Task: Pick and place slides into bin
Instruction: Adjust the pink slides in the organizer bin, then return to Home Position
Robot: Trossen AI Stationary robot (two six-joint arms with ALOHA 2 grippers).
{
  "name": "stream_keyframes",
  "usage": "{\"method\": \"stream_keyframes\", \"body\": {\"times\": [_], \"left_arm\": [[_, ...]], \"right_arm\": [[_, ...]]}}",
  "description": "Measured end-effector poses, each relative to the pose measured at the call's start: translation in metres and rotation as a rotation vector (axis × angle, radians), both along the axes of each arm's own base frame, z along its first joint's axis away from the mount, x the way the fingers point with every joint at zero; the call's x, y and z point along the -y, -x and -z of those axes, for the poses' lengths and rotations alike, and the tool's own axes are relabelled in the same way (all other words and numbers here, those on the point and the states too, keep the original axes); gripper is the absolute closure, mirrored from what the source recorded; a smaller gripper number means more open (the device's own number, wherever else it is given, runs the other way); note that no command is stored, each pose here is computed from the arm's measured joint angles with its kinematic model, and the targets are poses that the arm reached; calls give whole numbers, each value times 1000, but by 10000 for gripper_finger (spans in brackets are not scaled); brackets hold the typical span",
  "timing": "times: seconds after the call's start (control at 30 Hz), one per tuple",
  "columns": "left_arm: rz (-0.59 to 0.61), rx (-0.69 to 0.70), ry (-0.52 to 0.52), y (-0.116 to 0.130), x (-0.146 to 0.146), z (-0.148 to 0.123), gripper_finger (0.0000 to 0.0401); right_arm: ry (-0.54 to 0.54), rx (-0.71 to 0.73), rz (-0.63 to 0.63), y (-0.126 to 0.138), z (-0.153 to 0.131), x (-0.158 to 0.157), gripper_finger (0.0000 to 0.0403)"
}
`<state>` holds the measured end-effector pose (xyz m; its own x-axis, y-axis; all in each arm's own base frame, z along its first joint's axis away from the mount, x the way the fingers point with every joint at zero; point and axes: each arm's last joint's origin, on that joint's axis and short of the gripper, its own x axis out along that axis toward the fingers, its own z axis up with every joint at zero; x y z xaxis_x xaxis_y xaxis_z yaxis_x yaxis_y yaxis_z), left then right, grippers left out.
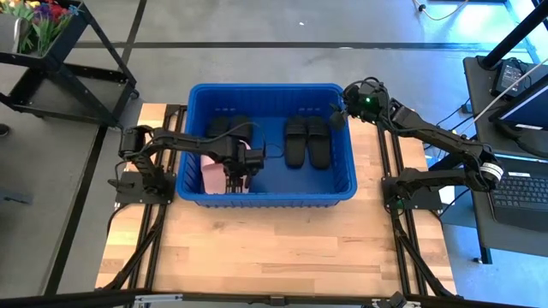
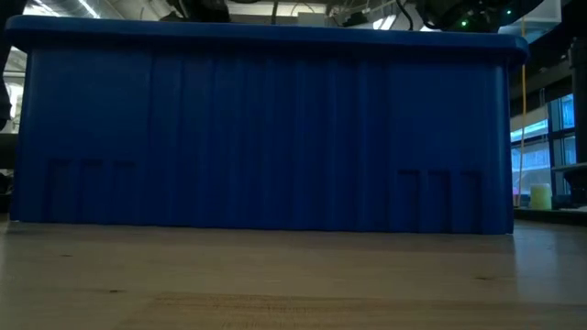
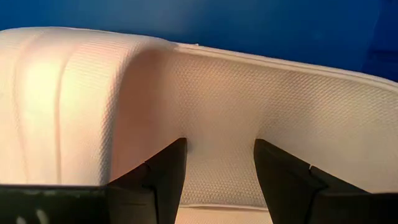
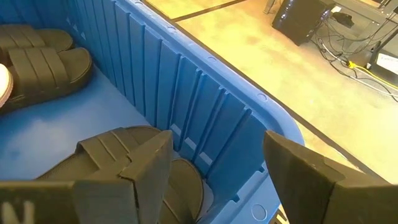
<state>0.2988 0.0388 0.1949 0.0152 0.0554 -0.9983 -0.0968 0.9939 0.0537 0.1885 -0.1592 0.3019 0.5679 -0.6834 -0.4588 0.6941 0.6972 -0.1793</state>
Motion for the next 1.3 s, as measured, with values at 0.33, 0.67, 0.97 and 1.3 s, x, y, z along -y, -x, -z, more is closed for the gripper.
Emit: {"method": "stream_keyframes", "body": {"times": [0.33, 0.67, 0.97, 1.3], "left_arm": [[1, 103, 5, -9, -1, -37, 218], [-163, 405, -10, 16, -29, -117, 218], [-234, 839, -123, 75, -64, -190, 218], [-277, 1068, -194, 126, -87, -164, 218]], "right_arm": [[-2, 4, 2, 0, 0, 0, 152], [2, 8, 1, 0, 0, 0, 152], [31, 74, -30, 11, -18, -11, 152], [109, 203, -98, 46, -43, -39, 152]]}}
